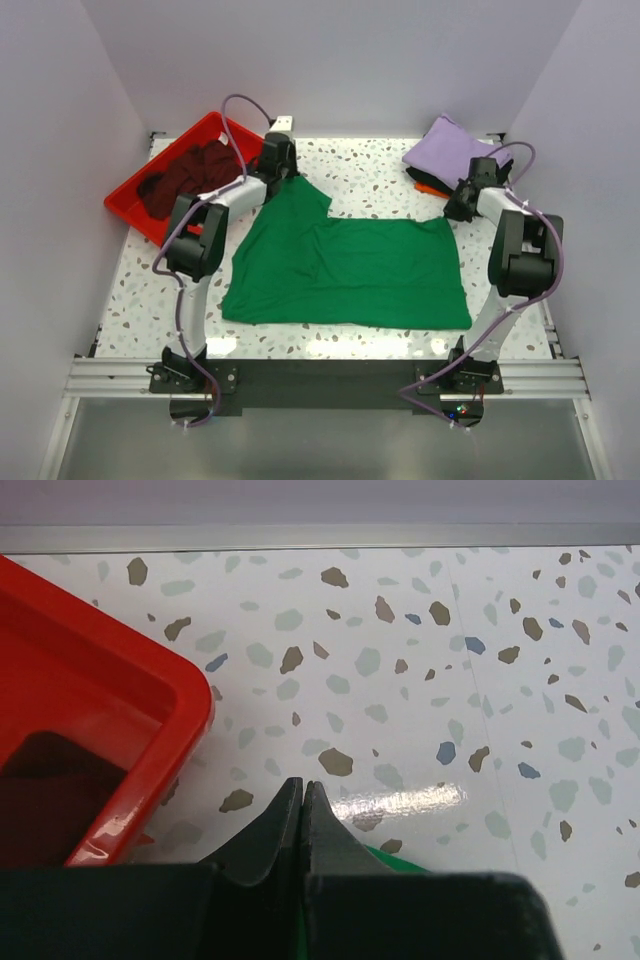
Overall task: Fold and stack the t-shirts
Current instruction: Fold the tshirt
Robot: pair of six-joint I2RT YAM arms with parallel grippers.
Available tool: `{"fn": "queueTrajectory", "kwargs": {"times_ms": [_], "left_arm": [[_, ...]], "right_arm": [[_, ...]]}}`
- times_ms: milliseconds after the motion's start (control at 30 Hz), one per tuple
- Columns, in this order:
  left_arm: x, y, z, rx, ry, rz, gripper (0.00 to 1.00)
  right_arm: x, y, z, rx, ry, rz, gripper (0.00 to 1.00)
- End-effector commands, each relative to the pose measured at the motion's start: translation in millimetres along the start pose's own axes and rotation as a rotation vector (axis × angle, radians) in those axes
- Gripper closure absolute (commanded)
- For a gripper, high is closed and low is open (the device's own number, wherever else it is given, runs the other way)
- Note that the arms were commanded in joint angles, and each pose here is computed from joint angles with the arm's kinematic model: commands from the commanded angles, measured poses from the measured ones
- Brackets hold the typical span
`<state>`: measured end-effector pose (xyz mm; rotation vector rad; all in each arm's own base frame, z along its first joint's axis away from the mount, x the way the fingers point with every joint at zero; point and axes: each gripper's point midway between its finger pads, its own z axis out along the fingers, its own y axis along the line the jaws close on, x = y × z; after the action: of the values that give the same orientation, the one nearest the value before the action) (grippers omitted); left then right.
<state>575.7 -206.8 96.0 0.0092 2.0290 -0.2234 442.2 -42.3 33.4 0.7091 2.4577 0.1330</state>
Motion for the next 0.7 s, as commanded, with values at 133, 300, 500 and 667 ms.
{"fn": "queueTrajectory", "kwargs": {"times_ms": [133, 300, 500, 667], "left_arm": [[-45, -1, -34, 0.076, -0.157, 0.036, 1.0], [-24, 7, -71, 0.096, -0.158, 0.031, 1.0], [-6, 20, -114, 0.09, -0.173, -0.007, 1.0], [25, 29, -147, 0.104, -0.157, -0.047, 1.0]], "right_arm": [[-23, 13, -32, -0.044, -0.084, -0.009, 1.0], [-12, 8, -57, -0.056, -0.115, -0.015, 1.0], [11, -7, -63, -0.025, -0.093, -0.033, 1.0], [27, -21, -67, 0.015, -0.085, -0.036, 1.0]]}}
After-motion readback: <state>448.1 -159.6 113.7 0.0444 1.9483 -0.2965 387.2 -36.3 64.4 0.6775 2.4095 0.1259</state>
